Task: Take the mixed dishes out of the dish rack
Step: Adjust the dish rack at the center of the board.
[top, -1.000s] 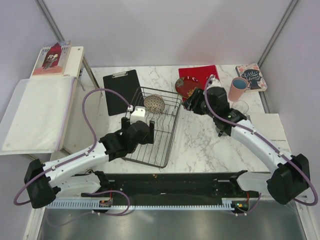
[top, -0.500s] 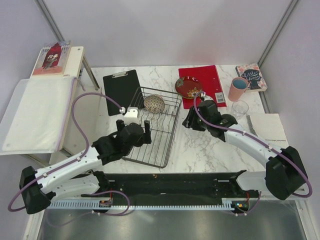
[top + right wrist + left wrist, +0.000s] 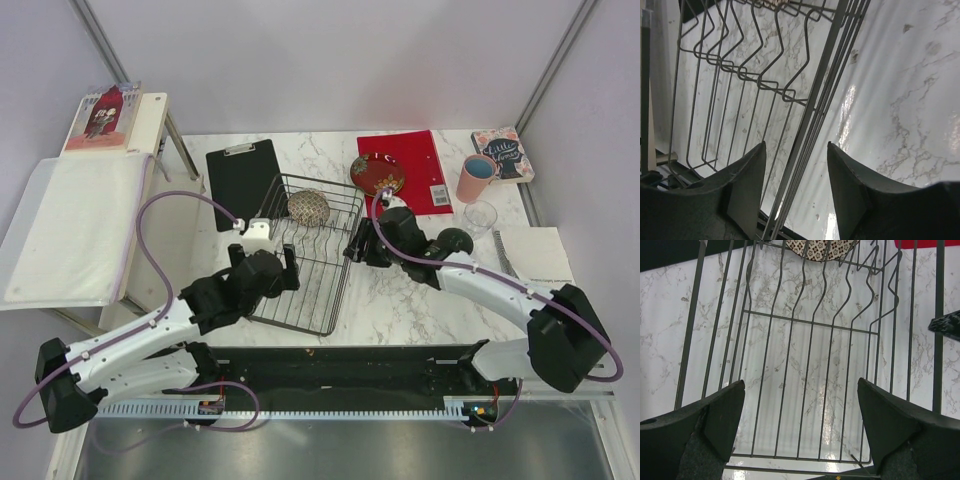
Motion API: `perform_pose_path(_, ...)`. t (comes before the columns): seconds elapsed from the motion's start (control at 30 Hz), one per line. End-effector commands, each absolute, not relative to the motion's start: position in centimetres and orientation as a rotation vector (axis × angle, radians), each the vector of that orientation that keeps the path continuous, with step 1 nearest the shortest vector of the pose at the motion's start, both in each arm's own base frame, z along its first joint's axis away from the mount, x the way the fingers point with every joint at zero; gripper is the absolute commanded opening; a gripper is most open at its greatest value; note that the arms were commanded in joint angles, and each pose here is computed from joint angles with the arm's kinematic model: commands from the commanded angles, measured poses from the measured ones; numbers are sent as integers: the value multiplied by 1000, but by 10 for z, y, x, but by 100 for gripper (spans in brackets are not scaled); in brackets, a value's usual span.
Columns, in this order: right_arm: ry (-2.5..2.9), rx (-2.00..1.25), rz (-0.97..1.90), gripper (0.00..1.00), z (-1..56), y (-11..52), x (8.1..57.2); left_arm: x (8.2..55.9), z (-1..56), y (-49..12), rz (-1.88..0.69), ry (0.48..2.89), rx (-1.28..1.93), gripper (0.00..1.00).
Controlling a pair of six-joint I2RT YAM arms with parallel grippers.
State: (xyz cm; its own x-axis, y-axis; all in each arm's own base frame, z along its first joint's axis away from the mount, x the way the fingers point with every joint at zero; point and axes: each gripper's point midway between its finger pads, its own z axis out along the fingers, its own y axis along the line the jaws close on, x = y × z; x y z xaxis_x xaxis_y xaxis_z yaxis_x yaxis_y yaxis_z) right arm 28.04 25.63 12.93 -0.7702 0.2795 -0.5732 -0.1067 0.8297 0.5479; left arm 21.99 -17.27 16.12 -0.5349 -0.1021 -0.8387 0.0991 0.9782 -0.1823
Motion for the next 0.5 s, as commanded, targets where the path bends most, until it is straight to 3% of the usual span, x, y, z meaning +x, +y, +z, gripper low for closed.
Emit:
perform_pose_path(0.0, 2349, 116, 781, 58, 124, 277, 284, 223, 169, -172, -298, 2082, -81, 99)
perform_pose_path(0.07, 2394, 116, 748, 55, 109, 276, 283, 221, 168, -171, -302, 2083, -80, 99)
perform_pose_path(0.17, 2446, 122, 677, 35, 93, 269, 280, 220, 169, -168, -306, 2076, -84, 99)
perform_pose_path(0.2, 2450, 125, 662, 22, 90, 267, 280, 219, 169, -167, -309, 2072, -85, 99)
perform_pose_path(0.3, 2450, 140, 600, 4, 85, 256, 280, 219, 169, -164, -298, 2067, -89, 99)
perform_pose_path(0.47, 2446, 113, 486, 0, 88, 243, 287, 221, 172, -163, -285, 2059, -82, 99)
